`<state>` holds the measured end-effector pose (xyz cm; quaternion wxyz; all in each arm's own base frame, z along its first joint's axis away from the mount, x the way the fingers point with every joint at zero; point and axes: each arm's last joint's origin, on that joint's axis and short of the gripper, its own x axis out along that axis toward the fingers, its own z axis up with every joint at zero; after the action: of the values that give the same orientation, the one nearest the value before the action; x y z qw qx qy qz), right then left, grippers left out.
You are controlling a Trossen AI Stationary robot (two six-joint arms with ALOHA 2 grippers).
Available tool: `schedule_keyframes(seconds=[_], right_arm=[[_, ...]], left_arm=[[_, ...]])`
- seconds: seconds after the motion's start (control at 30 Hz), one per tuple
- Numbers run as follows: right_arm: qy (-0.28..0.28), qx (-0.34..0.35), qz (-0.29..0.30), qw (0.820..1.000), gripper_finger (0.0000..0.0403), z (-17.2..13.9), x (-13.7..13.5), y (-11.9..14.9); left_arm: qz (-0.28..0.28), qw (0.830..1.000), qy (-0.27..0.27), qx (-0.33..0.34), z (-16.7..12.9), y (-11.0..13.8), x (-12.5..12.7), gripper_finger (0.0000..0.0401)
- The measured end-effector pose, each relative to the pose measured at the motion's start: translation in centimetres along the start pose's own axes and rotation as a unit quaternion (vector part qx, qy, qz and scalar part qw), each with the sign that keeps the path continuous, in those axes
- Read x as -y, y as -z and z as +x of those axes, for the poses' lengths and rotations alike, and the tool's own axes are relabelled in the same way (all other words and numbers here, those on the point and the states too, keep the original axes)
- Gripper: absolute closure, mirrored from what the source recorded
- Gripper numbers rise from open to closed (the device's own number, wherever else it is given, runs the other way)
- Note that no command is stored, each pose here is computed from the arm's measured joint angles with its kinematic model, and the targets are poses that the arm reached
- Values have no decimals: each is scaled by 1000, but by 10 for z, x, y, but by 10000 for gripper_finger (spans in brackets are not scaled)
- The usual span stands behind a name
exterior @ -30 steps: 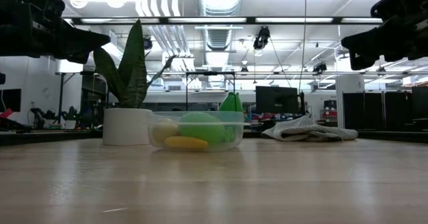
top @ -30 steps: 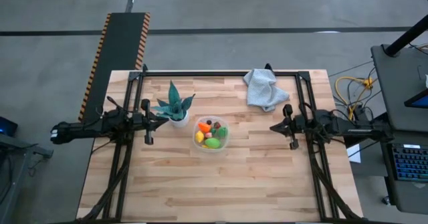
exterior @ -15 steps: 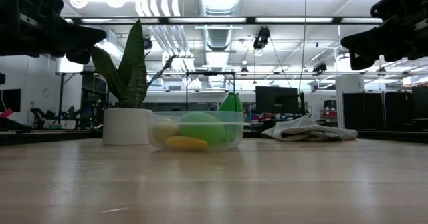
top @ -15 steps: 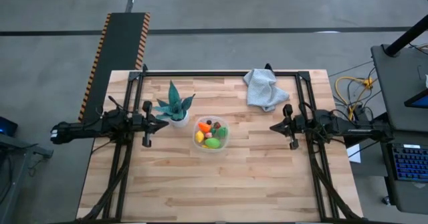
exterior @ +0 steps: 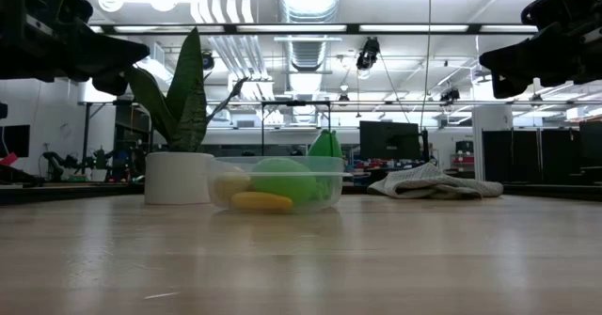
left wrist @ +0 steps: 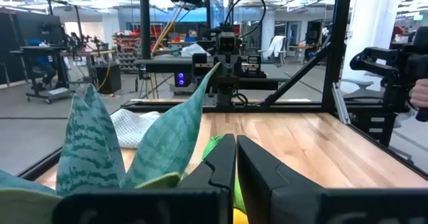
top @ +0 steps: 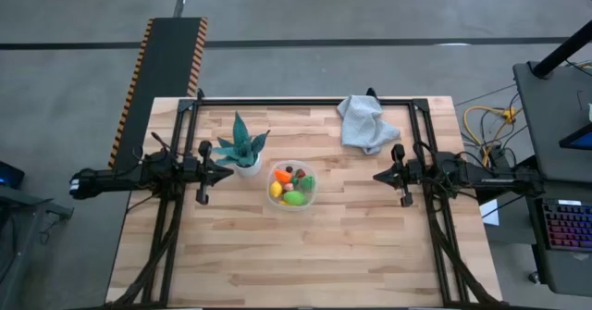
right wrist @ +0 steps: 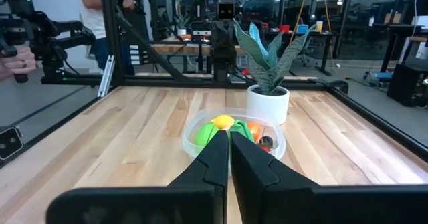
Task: Pick and placing Produce into tupperware
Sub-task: Return to Home Position
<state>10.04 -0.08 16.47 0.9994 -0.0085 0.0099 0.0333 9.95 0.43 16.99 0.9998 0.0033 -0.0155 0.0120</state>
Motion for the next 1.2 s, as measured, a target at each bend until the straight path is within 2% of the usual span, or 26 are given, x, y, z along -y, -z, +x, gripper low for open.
schedule_keyframes(seconds=[0.3, 0.57, 0.93, 1.2], right_arm=[[0, -2, 0, 1000, 394, 0, 0, 0], [0, -4, 0, 1000, 394, 0, 0, 0], [1, -22, -1, 1000, 394, 3, 0, 3], [24, -22, 0, 999, 394, 3, 2, 3]], left_arm=[[0, 1000, 8, 1, 0, 0, 0, 401], [-10, 999, 15, -28, 3, 5, 1, 401], [3, 1000, 17, -24, 4, 5, 2, 401], [3, 1000, 17, -24, 3, 5, 2, 401]])
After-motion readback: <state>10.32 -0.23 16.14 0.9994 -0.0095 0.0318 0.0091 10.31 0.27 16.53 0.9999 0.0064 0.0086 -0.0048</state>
